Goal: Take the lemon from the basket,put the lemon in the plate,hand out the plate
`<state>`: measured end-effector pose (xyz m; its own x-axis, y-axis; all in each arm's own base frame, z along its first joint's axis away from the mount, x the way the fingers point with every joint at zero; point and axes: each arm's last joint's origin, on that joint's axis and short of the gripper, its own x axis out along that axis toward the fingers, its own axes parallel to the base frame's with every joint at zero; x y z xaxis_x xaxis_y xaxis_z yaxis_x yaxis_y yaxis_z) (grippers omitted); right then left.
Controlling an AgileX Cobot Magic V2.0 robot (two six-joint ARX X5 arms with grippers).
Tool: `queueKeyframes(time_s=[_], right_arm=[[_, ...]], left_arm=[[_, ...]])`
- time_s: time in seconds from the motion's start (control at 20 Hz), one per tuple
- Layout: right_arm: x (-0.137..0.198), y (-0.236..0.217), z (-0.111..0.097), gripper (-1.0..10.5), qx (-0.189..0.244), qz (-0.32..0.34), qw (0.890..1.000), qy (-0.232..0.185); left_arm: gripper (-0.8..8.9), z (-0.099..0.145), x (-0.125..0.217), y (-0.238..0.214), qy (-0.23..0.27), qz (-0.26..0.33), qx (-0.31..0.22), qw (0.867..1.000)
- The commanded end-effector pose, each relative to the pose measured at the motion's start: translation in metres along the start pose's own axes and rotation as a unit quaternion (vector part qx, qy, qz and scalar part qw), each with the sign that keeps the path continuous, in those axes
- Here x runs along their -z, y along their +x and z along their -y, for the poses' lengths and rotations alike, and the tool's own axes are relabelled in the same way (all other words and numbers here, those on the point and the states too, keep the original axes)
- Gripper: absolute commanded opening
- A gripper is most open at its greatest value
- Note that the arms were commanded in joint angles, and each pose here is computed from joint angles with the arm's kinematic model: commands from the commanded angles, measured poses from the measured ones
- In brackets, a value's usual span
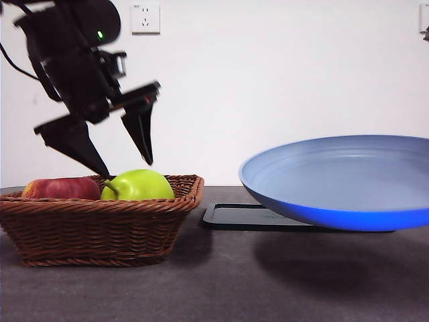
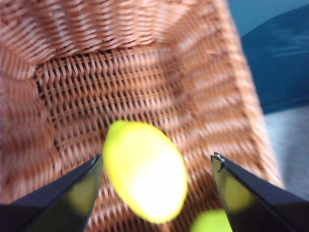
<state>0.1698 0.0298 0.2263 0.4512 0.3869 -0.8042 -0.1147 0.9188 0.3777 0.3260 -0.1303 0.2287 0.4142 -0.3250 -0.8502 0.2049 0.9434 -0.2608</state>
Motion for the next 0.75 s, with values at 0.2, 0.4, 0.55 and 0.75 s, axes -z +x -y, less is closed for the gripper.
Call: queueKeyframes(time_s=[0.2, 0.4, 0.55, 0.75], right_arm=[[-0.003, -0.001, -0.002, 0.0, -0.003, 0.007, 1.000, -0.004], [-0.003, -0.001, -0.002, 0.0, -0.003, 0.008, 1.000, -0.004], [-0.004, -0.001, -0.002, 0.0, -0.004, 0.013, 1.000, -0.006], [-0.005, -0.001, -0.002, 0.0, -0.005, 0.013, 1.000, 0.009]], left_arm=[[3.91, -0.006, 0.002, 0.043, -0.018, -0.047, -0.023, 0.998], [3.87, -0.005, 0.004, 0.050, 0.001, -0.057, -0.023, 0.998], [2.26, -0.005, 0.004, 0.049, 0.008, -0.058, -0.021, 0.998], [2.18, 0.003, -0.004, 0.008, 0.018, -0.002, -0.006, 1.000]])
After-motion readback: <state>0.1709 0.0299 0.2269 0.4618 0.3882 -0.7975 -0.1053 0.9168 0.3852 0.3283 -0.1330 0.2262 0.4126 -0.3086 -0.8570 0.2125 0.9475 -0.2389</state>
